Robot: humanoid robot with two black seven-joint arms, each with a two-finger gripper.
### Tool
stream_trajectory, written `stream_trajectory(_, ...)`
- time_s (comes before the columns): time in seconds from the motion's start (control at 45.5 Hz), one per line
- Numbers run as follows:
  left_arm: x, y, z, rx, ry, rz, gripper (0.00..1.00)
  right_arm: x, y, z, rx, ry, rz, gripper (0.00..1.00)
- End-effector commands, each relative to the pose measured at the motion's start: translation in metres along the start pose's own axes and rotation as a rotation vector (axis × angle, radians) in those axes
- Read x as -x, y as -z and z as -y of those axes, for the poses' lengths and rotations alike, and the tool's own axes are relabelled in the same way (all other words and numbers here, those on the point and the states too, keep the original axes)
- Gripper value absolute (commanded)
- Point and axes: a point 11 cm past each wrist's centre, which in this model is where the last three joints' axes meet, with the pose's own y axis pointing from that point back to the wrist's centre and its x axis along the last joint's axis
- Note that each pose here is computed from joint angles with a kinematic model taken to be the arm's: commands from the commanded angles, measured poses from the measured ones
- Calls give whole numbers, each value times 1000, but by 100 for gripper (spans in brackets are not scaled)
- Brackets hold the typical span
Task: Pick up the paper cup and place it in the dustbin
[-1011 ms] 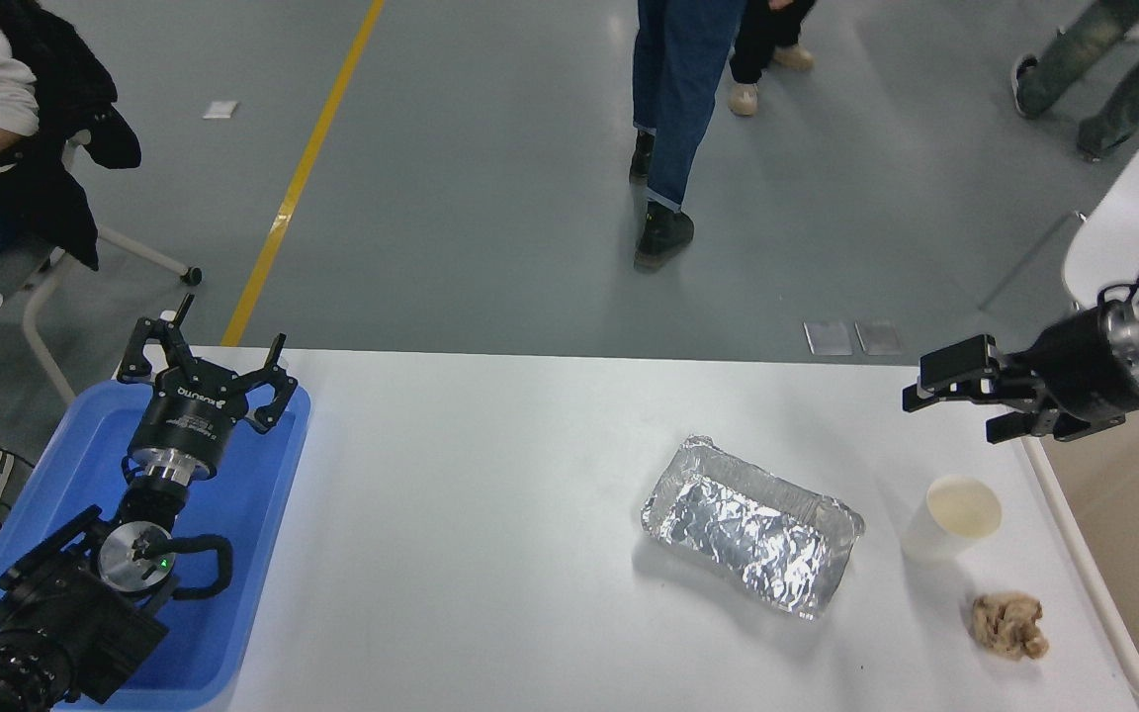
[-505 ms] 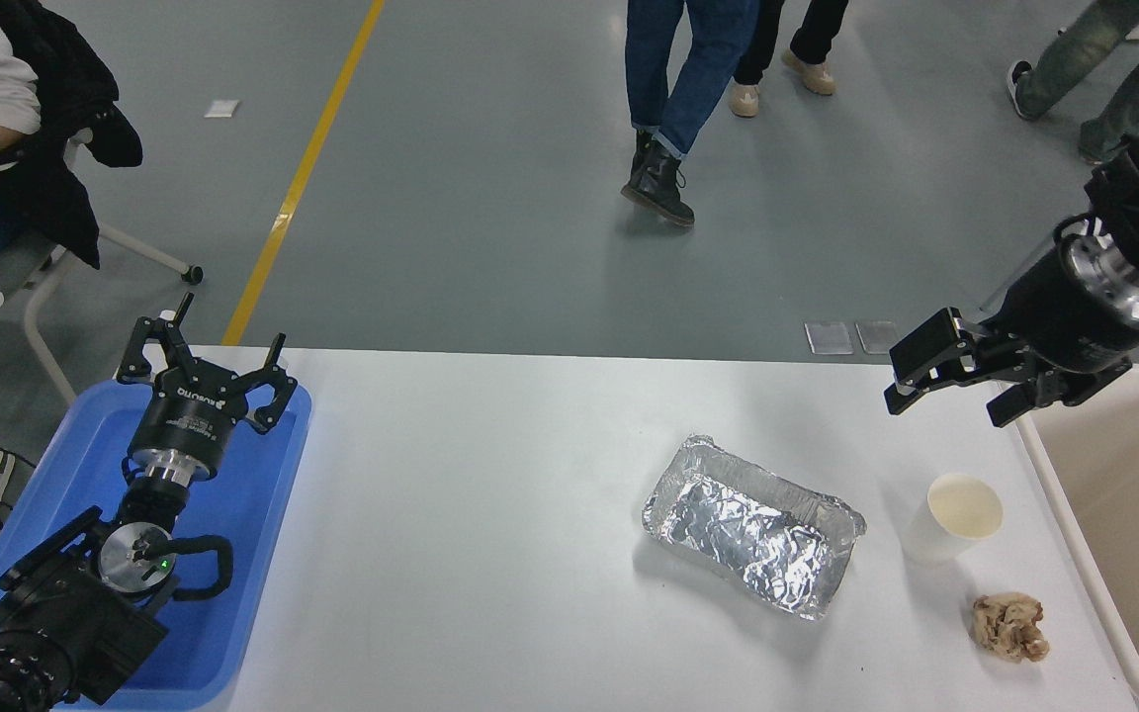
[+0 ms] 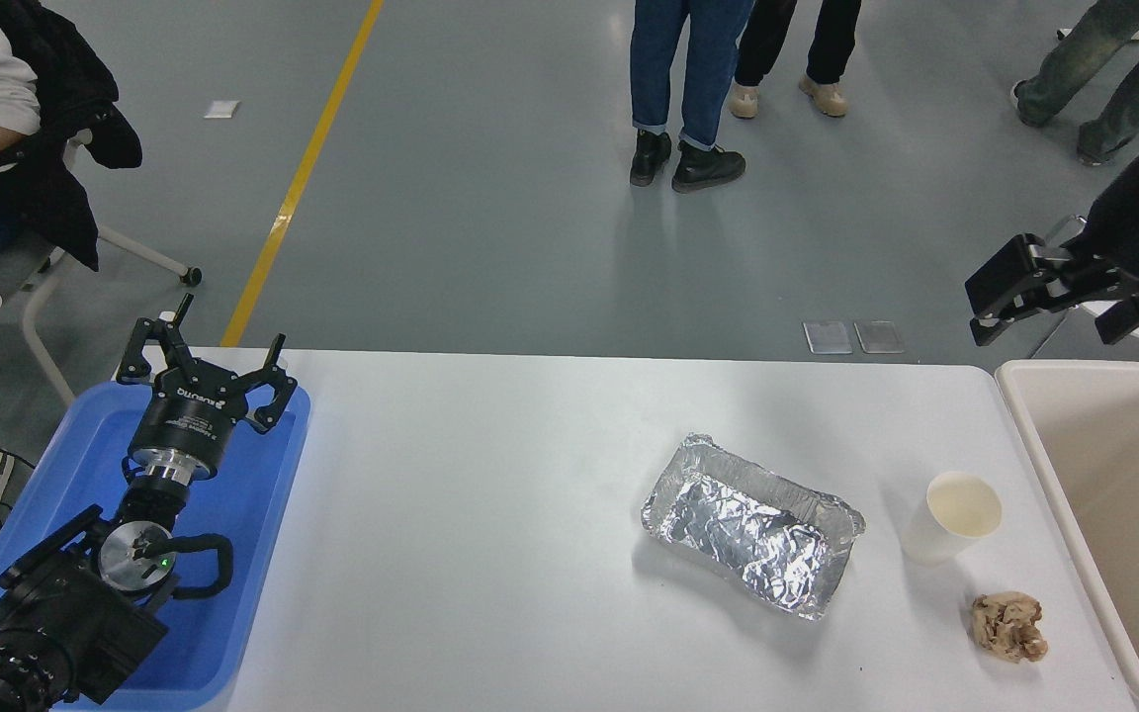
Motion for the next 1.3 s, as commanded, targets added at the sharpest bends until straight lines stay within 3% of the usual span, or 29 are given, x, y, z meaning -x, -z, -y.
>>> stream_trajectory(0.0, 0, 1, 0, -2, 0, -1, 100, -2, -14, -15, -17, -47, 52, 100)
stream_trajectory(0.242, 0, 1, 0, -1, 2, -2, 100, -2, -13, -11, -31, -44, 53, 100)
stream_trajectory(0.527, 0, 1, 0, -2, 2, -2, 100, 28, -41, 89, -53, 151, 197, 100)
stream_trajectory(0.879, 0, 1, 0, -1, 2, -2, 100, 45, -44, 189, -72, -58, 165, 100)
stream_trajectory(1.275, 0, 1, 0, -1, 2, -2, 100, 75, -49, 251, -53, -48, 139, 100)
